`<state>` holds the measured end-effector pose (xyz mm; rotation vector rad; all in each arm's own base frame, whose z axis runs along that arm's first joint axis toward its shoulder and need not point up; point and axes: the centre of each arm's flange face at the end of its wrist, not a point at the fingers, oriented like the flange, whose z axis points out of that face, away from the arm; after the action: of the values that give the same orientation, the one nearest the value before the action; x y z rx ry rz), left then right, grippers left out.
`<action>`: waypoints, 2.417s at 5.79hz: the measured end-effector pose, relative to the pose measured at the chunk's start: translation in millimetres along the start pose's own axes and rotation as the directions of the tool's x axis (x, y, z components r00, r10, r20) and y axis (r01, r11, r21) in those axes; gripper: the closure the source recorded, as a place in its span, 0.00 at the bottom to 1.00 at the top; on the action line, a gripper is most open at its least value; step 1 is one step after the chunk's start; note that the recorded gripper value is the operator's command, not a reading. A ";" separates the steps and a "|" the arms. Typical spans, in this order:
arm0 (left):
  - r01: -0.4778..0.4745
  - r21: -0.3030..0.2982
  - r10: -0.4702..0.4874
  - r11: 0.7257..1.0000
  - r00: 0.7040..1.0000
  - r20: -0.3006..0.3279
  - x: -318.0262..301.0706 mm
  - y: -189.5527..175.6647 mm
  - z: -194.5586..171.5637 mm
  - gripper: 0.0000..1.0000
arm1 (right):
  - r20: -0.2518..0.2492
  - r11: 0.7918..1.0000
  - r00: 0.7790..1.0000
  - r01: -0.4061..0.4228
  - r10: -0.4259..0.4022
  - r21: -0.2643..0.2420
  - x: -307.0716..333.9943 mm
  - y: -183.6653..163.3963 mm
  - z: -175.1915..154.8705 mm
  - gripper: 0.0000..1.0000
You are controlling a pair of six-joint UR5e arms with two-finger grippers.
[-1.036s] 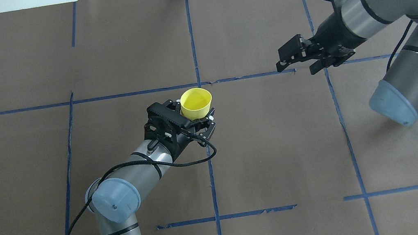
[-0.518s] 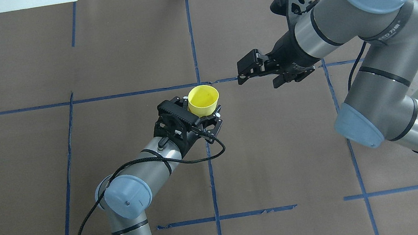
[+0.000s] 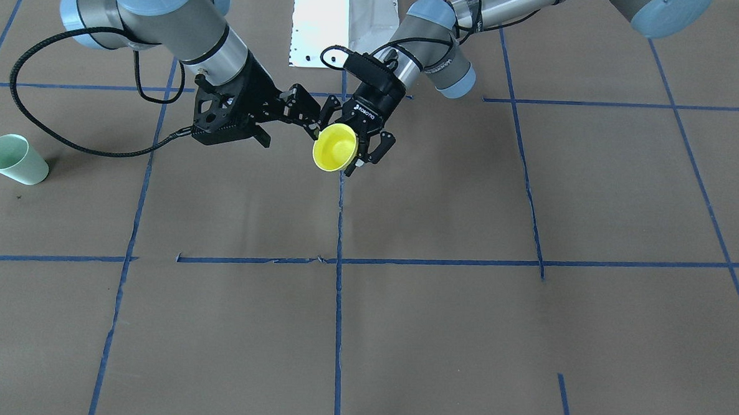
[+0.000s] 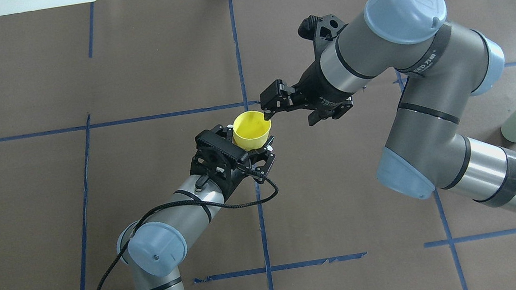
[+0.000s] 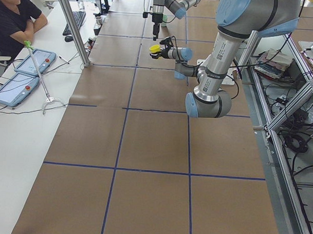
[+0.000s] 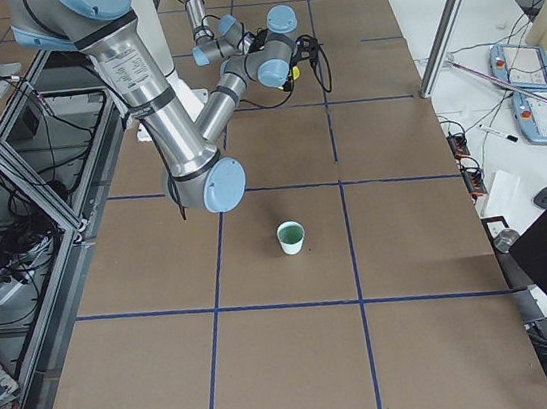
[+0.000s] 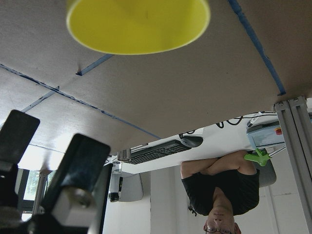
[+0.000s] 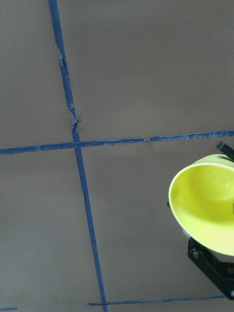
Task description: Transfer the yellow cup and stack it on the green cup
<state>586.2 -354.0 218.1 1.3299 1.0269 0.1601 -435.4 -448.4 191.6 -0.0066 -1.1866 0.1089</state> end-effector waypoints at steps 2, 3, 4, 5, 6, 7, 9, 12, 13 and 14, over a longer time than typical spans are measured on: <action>-0.124 0.011 0.124 0.992 0.992 -0.026 5.4 -6.6 -11.4 0.83 | -0.011 0.999 1.000 0.008 -0.008 -0.033 -0.3 13.1 16.1 0.00; -0.168 0.009 0.168 0.986 0.985 -0.039 13.0 -3.7 -15.0 0.82 | -0.010 0.999 1.000 0.013 -0.014 -0.043 -1.9 18.4 20.0 0.05; -0.185 0.001 0.185 0.983 0.981 -0.054 22.2 2.1 -18.1 0.77 | -0.009 0.999 1.000 0.017 -0.018 -0.048 -3.0 21.3 22.0 0.30; -0.189 -0.002 0.188 0.982 0.980 -0.062 27.7 5.1 -20.2 0.71 | -0.009 0.999 1.000 0.019 -0.019 -0.050 -3.3 22.4 22.9 0.49; -0.189 -0.004 0.188 0.982 0.980 -0.068 31.4 7.0 -21.6 0.66 | -0.010 0.998 1.000 0.019 -0.019 -0.052 -2.8 23.3 23.8 0.49; -0.188 -0.003 0.187 0.982 0.980 -0.070 34.2 7.4 -22.2 0.65 | -0.012 0.998 1.000 0.019 -0.020 -0.056 -1.4 25.2 25.8 0.49; -0.186 -0.002 0.186 0.982 0.980 -0.070 35.5 7.6 -22.6 0.60 | -0.014 0.997 1.000 0.024 -0.025 -0.067 -0.4 31.2 30.5 0.49; -0.185 -0.001 0.184 0.983 0.980 -0.070 36.2 7.2 -22.7 0.43 | -0.014 0.997 1.000 0.027 -0.028 -0.076 0.1 36.8 34.8 1.00; -0.185 -0.001 0.185 0.983 0.980 -0.070 36.4 7.3 -22.7 0.23 | -0.013 0.997 1.000 0.027 -0.028 -0.076 0.7 37.2 34.9 1.00; -0.185 0.000 0.185 0.983 0.980 -0.069 36.4 7.0 -22.6 0.06 | -0.014 0.997 1.000 0.026 -0.027 -0.078 1.1 37.6 35.4 1.00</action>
<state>594.7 -312.7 207.6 1.4219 0.9576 0.3510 -470.9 -412.7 203.6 -0.0597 -1.1748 0.0392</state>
